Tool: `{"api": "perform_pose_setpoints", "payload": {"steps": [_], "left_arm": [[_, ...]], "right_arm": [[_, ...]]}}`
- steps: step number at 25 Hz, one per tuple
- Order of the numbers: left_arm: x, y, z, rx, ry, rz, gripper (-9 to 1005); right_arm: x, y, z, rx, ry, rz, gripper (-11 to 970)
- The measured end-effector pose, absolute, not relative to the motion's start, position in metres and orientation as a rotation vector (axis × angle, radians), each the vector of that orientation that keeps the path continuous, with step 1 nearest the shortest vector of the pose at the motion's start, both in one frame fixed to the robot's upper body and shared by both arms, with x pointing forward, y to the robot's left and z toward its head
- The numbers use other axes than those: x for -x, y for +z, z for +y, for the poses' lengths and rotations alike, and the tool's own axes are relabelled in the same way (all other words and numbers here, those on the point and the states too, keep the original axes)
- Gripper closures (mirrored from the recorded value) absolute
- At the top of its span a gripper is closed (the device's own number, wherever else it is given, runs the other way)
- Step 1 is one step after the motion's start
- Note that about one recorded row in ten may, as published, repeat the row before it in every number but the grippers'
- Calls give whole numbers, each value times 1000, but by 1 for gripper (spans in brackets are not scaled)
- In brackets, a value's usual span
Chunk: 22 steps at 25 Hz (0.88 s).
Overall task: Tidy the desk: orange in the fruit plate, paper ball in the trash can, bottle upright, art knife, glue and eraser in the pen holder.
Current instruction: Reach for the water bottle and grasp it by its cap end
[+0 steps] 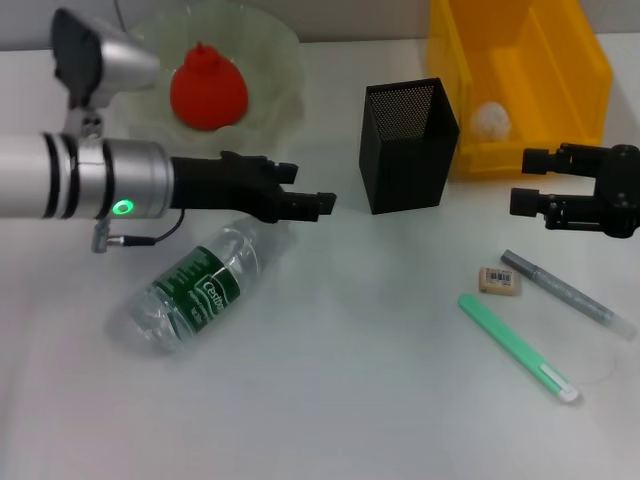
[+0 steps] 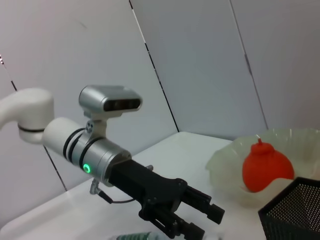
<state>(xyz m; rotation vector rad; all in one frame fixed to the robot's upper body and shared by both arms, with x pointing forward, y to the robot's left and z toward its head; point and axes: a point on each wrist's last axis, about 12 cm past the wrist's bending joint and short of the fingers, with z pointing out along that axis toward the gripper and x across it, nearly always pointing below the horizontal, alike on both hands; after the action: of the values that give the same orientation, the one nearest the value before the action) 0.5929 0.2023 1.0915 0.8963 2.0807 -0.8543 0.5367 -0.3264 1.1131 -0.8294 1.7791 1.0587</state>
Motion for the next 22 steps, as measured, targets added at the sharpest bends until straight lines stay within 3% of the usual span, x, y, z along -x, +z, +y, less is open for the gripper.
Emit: {"api": "perform_pose_setpoints", "payload": {"steps": [22], "left_arm": [[-605, 1098, 178, -1013, -585, 2248, 228]], "right_arm": [[-536, 1109, -325, 833, 1063, 1801, 191]]}}
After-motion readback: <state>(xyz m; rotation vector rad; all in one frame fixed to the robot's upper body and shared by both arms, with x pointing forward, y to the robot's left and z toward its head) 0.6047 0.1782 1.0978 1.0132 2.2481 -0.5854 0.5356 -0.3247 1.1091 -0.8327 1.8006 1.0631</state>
